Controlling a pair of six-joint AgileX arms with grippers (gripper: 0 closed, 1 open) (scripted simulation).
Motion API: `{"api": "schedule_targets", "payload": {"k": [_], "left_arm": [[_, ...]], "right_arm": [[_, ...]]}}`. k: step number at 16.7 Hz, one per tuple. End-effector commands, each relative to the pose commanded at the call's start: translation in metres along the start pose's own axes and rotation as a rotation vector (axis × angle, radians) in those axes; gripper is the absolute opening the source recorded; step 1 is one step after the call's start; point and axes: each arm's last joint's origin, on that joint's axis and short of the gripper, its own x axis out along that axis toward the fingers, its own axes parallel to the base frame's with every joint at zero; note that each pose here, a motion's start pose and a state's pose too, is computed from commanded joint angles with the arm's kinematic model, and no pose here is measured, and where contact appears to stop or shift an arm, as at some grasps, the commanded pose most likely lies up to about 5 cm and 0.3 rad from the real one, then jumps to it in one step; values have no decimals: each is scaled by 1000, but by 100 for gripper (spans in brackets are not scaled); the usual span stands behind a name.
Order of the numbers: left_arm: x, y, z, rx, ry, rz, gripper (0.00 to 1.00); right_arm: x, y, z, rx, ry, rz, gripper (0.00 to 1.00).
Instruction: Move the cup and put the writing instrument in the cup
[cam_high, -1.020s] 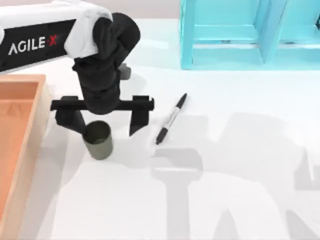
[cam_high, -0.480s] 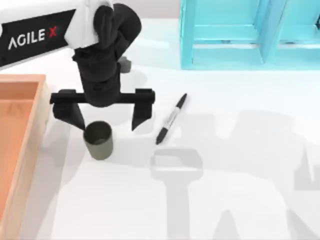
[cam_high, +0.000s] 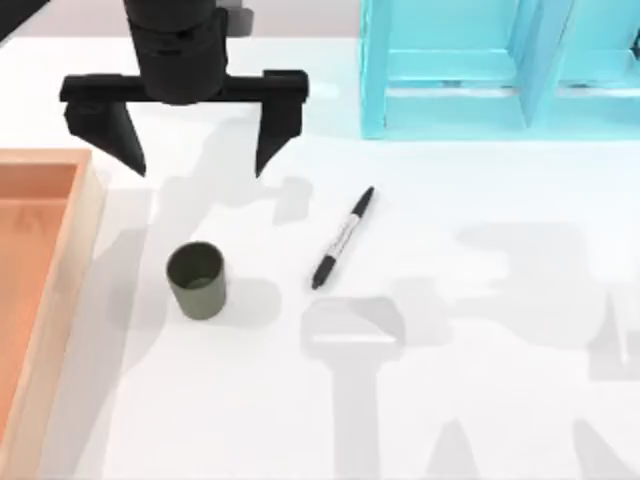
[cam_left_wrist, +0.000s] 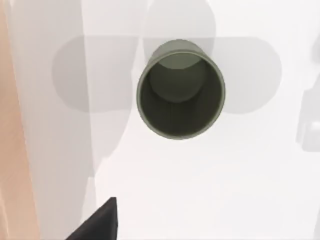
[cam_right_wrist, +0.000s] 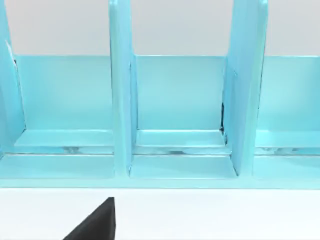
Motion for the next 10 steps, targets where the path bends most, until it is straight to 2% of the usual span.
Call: {"api": "schedule_targets", "payload": {"k": [3, 8, 10], "left_arm": [[-21, 4, -6, 1, -8, -3, 100], [-21, 4, -5, -1, -10, -2, 100], [-13, -7, 1, 34, -24, 11, 100]], "right_arm": [[0, 0, 0, 0, 0, 0, 100], [0, 0, 0, 0, 0, 0, 100], [0, 0, 0, 0, 0, 0, 100]]}}
